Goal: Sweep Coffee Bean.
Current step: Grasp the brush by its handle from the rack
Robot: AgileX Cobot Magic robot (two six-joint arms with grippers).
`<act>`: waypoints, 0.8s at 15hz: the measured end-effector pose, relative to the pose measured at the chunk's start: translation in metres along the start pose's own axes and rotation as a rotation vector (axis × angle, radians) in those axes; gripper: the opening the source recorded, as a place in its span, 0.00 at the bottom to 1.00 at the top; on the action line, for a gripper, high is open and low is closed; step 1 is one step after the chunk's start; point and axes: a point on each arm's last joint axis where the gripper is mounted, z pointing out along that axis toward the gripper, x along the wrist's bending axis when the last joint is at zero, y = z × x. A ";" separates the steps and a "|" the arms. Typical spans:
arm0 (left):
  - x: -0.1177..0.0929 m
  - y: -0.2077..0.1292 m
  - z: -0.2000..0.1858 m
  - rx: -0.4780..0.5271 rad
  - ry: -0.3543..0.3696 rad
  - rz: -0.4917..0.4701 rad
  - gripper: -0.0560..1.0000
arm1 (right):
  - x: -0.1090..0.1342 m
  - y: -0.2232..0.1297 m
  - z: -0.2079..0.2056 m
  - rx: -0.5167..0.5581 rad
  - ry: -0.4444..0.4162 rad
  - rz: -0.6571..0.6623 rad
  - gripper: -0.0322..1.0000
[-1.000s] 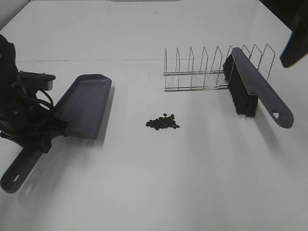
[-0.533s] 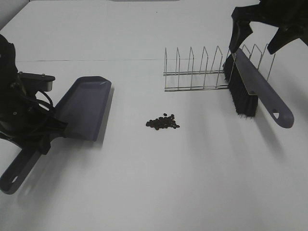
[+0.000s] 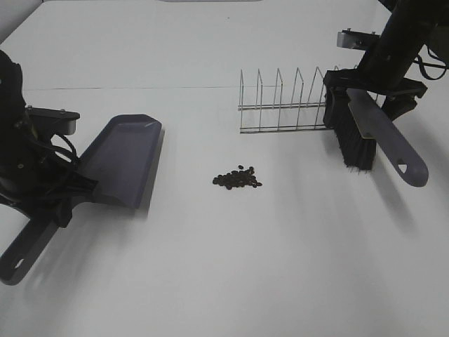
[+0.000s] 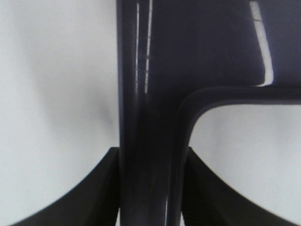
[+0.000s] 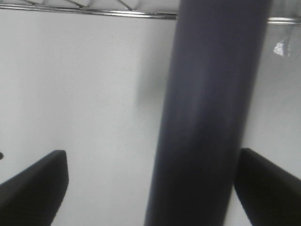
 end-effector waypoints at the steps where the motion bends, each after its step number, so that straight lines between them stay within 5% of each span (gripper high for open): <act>1: 0.000 0.000 0.000 0.000 0.000 0.000 0.35 | 0.000 0.000 0.005 0.009 0.005 0.004 0.83; 8: 0.000 0.000 0.000 0.003 0.001 0.000 0.35 | -0.001 0.000 0.008 0.017 0.004 0.006 0.79; 12: 0.000 -0.002 0.000 0.020 0.003 0.000 0.35 | -0.006 -0.001 0.010 0.028 -0.040 0.023 0.56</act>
